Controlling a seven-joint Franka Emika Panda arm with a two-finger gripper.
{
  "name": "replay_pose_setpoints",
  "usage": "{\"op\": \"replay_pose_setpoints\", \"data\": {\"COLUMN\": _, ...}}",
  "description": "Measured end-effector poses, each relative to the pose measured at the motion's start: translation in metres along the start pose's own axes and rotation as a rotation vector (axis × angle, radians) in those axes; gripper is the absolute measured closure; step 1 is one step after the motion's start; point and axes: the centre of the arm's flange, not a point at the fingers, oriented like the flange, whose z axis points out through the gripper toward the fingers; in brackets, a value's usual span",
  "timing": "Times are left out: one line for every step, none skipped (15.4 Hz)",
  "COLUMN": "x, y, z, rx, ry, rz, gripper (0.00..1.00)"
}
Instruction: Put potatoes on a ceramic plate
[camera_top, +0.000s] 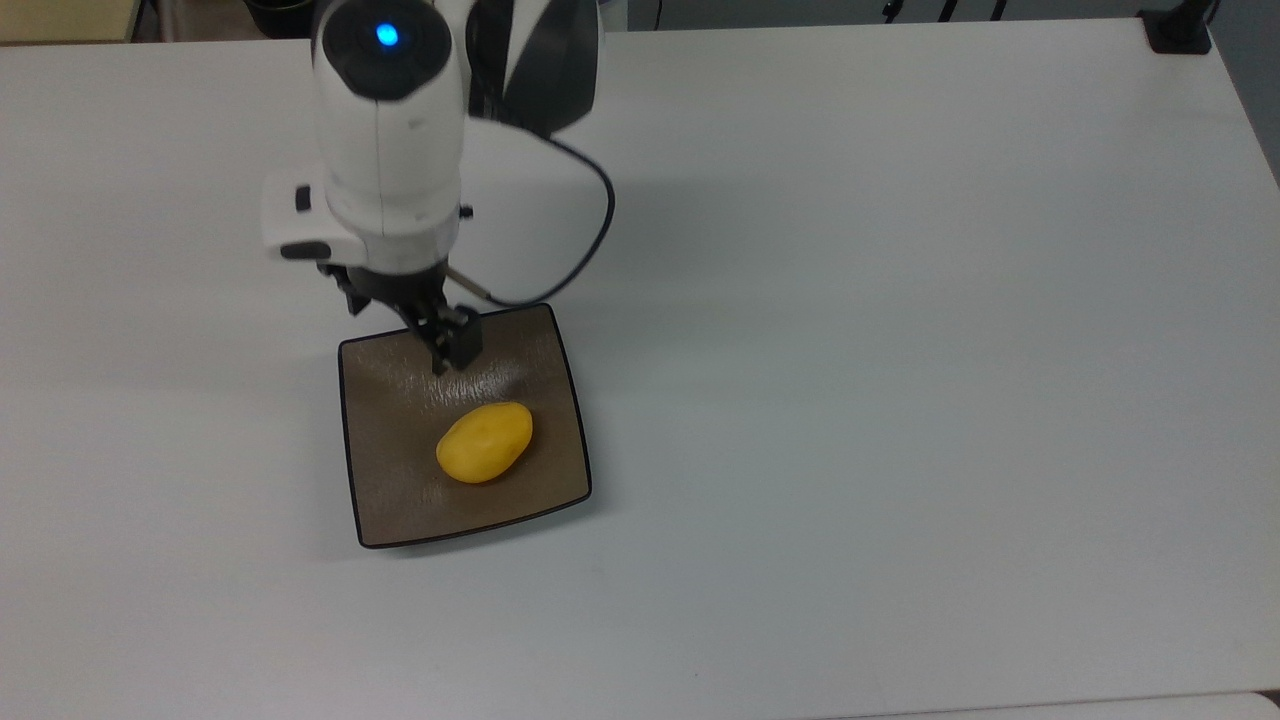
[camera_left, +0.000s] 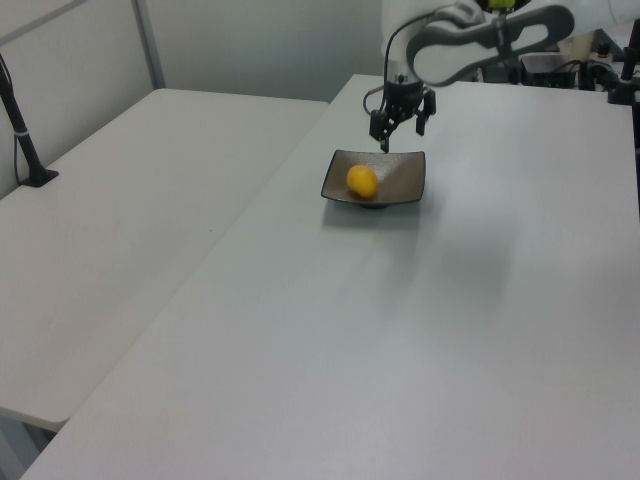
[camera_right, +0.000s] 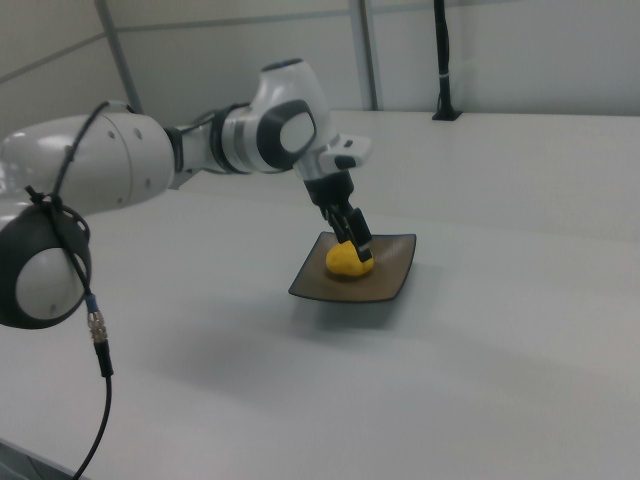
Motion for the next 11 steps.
{"op": "replay_pose_setpoints", "data": {"x": -0.003, "y": 0.005, "z": -0.015, "rx": 0.001, "ry": -0.014, "rz": -0.027, "gripper": 0.00}}
{"op": "replay_pose_setpoints", "data": {"x": -0.007, "y": 0.011, "z": -0.030, "rx": 0.000, "ry": -0.032, "rz": -0.061, "gripper": 0.00}}
{"op": "replay_pose_setpoints", "data": {"x": -0.011, "y": 0.017, "z": -0.042, "rx": -0.002, "ry": -0.049, "rz": -0.094, "gripper": 0.00}}
{"op": "replay_pose_setpoints", "data": {"x": -0.017, "y": 0.022, "z": -0.052, "rx": -0.005, "ry": -0.068, "rz": -0.131, "gripper": 0.00}}
{"op": "replay_pose_setpoints", "data": {"x": -0.024, "y": 0.025, "z": -0.059, "rx": -0.010, "ry": -0.091, "rz": -0.175, "gripper": 0.00}}
{"op": "replay_pose_setpoints", "data": {"x": -0.032, "y": 0.024, "z": -0.063, "rx": -0.016, "ry": -0.117, "rz": -0.220, "gripper": 0.00}}
{"op": "replay_pose_setpoints", "data": {"x": -0.041, "y": 0.022, "z": -0.065, "rx": -0.022, "ry": -0.139, "rz": -0.262, "gripper": 0.00}}
{"op": "replay_pose_setpoints", "data": {"x": -0.055, "y": 0.015, "z": -0.067, "rx": -0.024, "ry": -0.159, "rz": -0.327, "gripper": 0.00}}
{"op": "replay_pose_setpoints", "data": {"x": -0.072, "y": 0.009, "z": -0.069, "rx": -0.022, "ry": -0.174, "rz": -0.394, "gripper": 0.00}}
{"op": "replay_pose_setpoints", "data": {"x": -0.091, "y": 0.004, "z": -0.074, "rx": -0.019, "ry": -0.186, "rz": -0.456, "gripper": 0.00}}
{"op": "replay_pose_setpoints", "data": {"x": -0.111, "y": 0.002, "z": -0.082, "rx": -0.016, "ry": -0.191, "rz": -0.491, "gripper": 0.00}}
